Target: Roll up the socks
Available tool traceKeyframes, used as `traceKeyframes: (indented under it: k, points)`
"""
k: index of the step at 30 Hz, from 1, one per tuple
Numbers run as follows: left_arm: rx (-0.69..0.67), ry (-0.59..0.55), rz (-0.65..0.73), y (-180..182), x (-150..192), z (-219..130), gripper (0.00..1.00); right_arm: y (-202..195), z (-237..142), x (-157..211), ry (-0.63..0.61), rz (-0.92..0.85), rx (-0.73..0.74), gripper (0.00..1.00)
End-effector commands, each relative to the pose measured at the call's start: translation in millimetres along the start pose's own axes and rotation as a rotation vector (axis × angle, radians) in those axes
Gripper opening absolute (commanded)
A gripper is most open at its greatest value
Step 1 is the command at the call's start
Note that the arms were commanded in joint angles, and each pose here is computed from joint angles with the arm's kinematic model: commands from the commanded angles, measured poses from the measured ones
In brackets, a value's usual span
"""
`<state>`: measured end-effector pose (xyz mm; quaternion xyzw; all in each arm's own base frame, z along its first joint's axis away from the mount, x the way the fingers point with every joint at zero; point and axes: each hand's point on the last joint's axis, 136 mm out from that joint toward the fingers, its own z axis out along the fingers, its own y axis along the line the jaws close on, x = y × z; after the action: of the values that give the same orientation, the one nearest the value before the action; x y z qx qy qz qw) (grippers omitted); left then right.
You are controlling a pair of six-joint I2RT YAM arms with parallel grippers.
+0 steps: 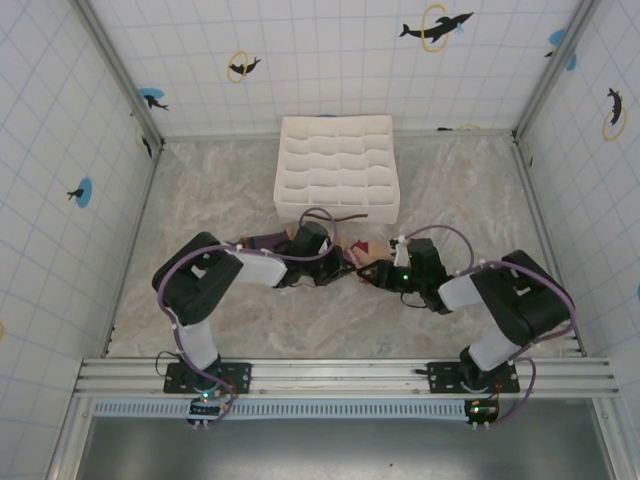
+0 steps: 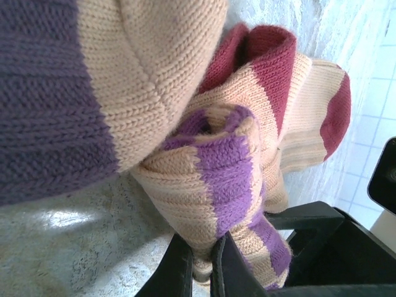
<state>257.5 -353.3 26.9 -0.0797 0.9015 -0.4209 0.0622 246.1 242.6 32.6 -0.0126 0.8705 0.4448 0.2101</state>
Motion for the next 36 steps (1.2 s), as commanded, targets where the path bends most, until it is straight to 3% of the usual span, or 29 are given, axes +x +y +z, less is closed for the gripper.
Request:
traceKeyframes:
  k: [1, 12, 21, 26, 36]
  points:
    - [-0.154, 0.048, -0.014, 35.6, 14.6, -7.1, 0.00, -27.2, -8.1, 13.3, 0.048, -0.116, 0.235, 0.61]
    - [-0.176, 0.049, -0.014, 34.8, 24.7, -32.2, 0.00, 33.6, -15.7, -1.0, -0.051, -0.725, 0.438, 0.79]
    - [-0.177, 0.070, -0.025, 40.2, 34.9, -40.5, 0.00, 63.9, -9.0, 30.2, -0.131, -1.195, 0.525, 0.75]
    - [-0.174, 0.073, -0.024, 41.2, 37.4, -43.0, 0.00, 66.6, 1.7, 37.1, -0.163, -1.315, 0.583, 0.72]
    - [-0.176, 0.079, -0.027, 43.9, 40.8, -45.7, 0.00, 49.1, 23.2, 37.4, -0.164, -1.365, 0.659, 0.65]
